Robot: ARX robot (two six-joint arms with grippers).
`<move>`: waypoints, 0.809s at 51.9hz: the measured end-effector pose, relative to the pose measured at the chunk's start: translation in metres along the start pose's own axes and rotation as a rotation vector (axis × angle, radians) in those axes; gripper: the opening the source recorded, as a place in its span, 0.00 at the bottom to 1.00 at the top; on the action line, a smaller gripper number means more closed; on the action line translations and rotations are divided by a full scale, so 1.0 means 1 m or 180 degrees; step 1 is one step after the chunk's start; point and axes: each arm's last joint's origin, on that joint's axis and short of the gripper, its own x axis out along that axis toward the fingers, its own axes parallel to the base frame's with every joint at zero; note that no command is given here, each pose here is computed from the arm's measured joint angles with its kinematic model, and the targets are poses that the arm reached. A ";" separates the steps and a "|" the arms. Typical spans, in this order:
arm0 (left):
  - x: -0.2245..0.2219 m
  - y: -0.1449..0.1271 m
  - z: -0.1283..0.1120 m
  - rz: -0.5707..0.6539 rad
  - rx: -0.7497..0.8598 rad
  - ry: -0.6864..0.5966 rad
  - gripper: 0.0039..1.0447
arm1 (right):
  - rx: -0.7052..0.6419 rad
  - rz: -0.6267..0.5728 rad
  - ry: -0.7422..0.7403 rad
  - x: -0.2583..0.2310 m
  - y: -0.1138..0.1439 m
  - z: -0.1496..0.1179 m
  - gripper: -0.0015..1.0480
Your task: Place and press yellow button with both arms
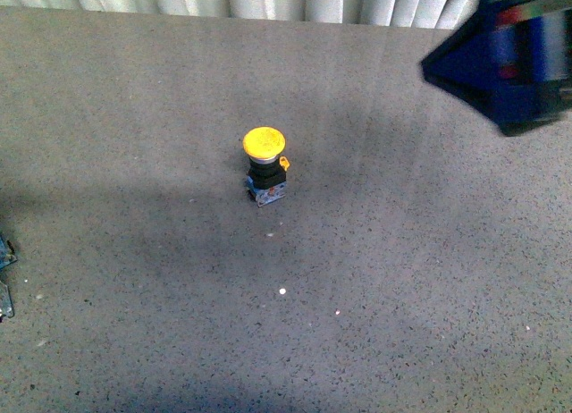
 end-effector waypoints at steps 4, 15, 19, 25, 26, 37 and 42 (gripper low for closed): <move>-0.005 0.000 0.000 0.0001 0.0000 0.0001 0.01 | -0.0049 0.0074 0.0106 0.019 0.011 0.007 0.91; -0.018 0.000 0.001 0.0000 0.0001 -0.0007 0.01 | -0.0030 0.0136 0.0357 0.066 0.036 0.024 0.71; -0.024 0.000 0.001 -0.0001 0.0001 -0.0015 0.01 | 0.0079 0.0224 0.0462 0.085 0.046 0.028 0.54; -0.030 0.000 0.002 0.0000 0.0001 -0.0017 0.01 | 0.0129 0.0252 0.0547 0.104 0.058 0.029 0.32; -0.032 0.000 0.003 0.0000 0.0001 -0.0027 0.01 | 0.0130 0.0263 0.0568 0.107 0.061 0.029 0.27; -0.040 0.000 0.006 -0.0002 0.0002 -0.0064 0.01 | 0.0111 0.0305 0.0644 0.126 0.075 0.031 0.01; -0.044 0.000 0.007 -0.0001 0.0002 -0.0072 0.01 | 0.0095 0.0315 0.0697 0.134 0.079 0.029 0.01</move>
